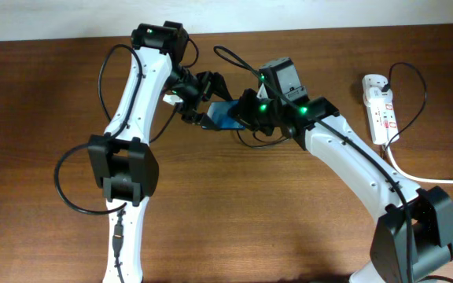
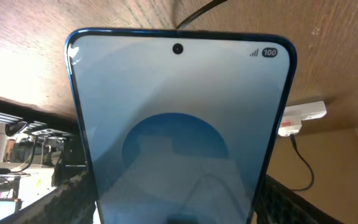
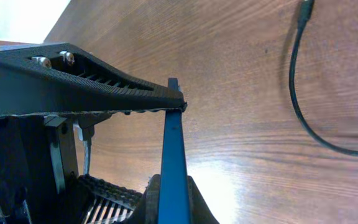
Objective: Plug charger to phone and switch on socket
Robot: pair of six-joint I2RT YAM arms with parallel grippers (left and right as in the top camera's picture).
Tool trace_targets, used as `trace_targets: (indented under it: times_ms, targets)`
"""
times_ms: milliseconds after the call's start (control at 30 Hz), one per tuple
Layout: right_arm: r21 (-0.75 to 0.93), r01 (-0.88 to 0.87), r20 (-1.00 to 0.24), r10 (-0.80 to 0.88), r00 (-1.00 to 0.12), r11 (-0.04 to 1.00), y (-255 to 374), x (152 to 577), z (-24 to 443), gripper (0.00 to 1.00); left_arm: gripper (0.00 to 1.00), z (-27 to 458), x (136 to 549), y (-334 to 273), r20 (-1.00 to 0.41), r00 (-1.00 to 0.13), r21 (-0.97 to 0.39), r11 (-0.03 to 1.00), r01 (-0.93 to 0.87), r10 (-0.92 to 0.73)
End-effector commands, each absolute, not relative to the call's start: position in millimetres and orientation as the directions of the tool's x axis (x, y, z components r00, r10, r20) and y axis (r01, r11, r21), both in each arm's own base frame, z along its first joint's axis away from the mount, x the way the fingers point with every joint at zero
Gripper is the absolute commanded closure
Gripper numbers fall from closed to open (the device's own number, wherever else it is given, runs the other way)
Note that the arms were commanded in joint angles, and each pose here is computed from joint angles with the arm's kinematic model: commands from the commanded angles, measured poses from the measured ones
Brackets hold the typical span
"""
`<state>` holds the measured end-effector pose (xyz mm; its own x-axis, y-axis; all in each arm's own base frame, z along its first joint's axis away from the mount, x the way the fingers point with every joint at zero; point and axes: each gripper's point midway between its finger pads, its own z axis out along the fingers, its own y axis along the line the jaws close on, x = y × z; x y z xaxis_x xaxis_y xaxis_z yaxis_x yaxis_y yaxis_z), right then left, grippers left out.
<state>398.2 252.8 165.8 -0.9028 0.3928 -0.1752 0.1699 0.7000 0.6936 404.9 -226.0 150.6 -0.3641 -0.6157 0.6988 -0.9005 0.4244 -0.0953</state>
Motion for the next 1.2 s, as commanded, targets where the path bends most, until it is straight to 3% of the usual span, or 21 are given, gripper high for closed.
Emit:
trace_targets:
  times_ms: [0, 33, 167, 233, 267, 300, 333, 367, 400, 433, 533, 700, 833, 967, 1100, 1167]
  targets:
    - [0.681, 0.14, -0.196, 0.363, -0.911, 0.719, 235.7, 394.6, 176.8, 0.96, 0.06, 154.3, 410.1, -218.1, 0.62, -0.544, -0.229, 0.533, -0.814, -0.565]
    - [0.675, 0.142, -0.204, 0.368, -0.907, 0.724, 226.2, 395.3, 179.8, 0.96, 0.0, 153.8, 412.5, -216.7, 0.603, -0.585, -0.263, 0.557, -0.788, -0.543]
    - [0.674, 0.157, -0.246, 0.419, -0.874, 0.722, 185.6, 396.8, 205.3, 0.96, 0.01, 154.0, 425.3, -218.2, 0.53, -0.714, -0.393, 0.614, -0.685, -0.457]
    - [0.667, 0.131, -0.313, 0.436, -0.844, 0.733, 161.9, 394.6, 228.5, 0.96, 0.0, 165.9, 436.1, -230.6, 0.425, -0.866, -0.594, 0.64, -0.487, -0.265]
    - [0.658, 0.144, -0.354, 0.473, -0.807, 0.739, 141.9, 390.2, 246.2, 0.96, 0.09, 177.2, 443.6, -240.2, 0.348, -0.923, -0.703, 0.606, -0.373, -0.164]
    - [0.649, 0.152, -0.391, 0.498, -0.774, 0.746, 129.1, 385.8, 260.1, 0.96, 0.11, 188.0, 447.5, -247.9, 0.324, -0.939, -0.763, 0.555, -0.333, -0.118]
    - [0.644, 0.153, -0.415, 0.51, -0.753, 0.75, 122.6, 382.8, 268.8, 0.96, 0.1, 193.5, 449.1, -251.8, 0.316, -0.944, -0.787, 0.528, -0.319, -0.099]
    - [0.64, 0.142, -0.459, 0.524, -0.717, 0.755, 115.8, 378.0, 284.7, 0.96, 0.02, 205.9, 450.4, -259.0, 0.265, -0.964, -0.847, 0.469, -0.249, -0.034]
    - [0.641, 0.16, -0.487, 0.559, -0.671, 0.751, 106.7, 373.9, 298.5, 0.96, 0.01, 230.1, 450.9, -269.5, 0.158, -0.985, -0.932, 0.34, -0.126, 0.068]
    - [0.648, 0.199, -0.483, 0.598, -0.639, 0.735, 100.3, 374.1, 301.6, 0.96, 0.01, 239.2, 451.7, -272.5, 0.139, -0.986, -0.951, 0.291, -0.108, 0.089]
    - [0.745, 0.376, -0.348, 0.801, -0.487, 0.551, 87.9, 391.7, 302.4, 0.96, 0.01, 254.4, 456.4, -277.0, 0.171, -0.98, -0.964, 0.222, -0.146, 0.099]
    - [0.861, 0.243, -0.307, 0.838, -0.451, 0.446, 132.8, 442.8, 318.9, 0.96, 0.01, 275.8, 463.7, -281.4, 0.203, -0.971, -0.973, 0.14, -0.186, 0.127]
    - [0.897, 0.187, -0.278, 0.842, -0.463, 0.4, 169.5, 458.7, 319.0, 0.96, 0.01, 290.9, 482.7, -285.7, 0.201, -0.974, -0.975, 0.116, -0.189, 0.102]
    - [0.916, 0.157, -0.272, 0.861, -0.43, 0.368, 178.7, 466.3, 325.8, 0.96, 0.12, 305.1, 508.8, -289.4, 0.189, -0.982, -0.977, 0.106, -0.186, 0.013]
    - [0.936, 0.215, -0.194, 0.917, -0.349, 0.28, 168.0, 472.6, 323.3, 0.96, 0.39, 306.1, 517.4, -289.6, 0.247, -0.968, -0.963, 0.105, -0.249, -0.038]
    - [0.946, 0.268, -0.101, 0.952, -0.289, 0.182, 164.0, 480.7, 313.1, 0.96, 0.51, 320.1, 520.5, -294.1, 0.245, -0.969, -0.966, 0.075, -0.247, -0.032]
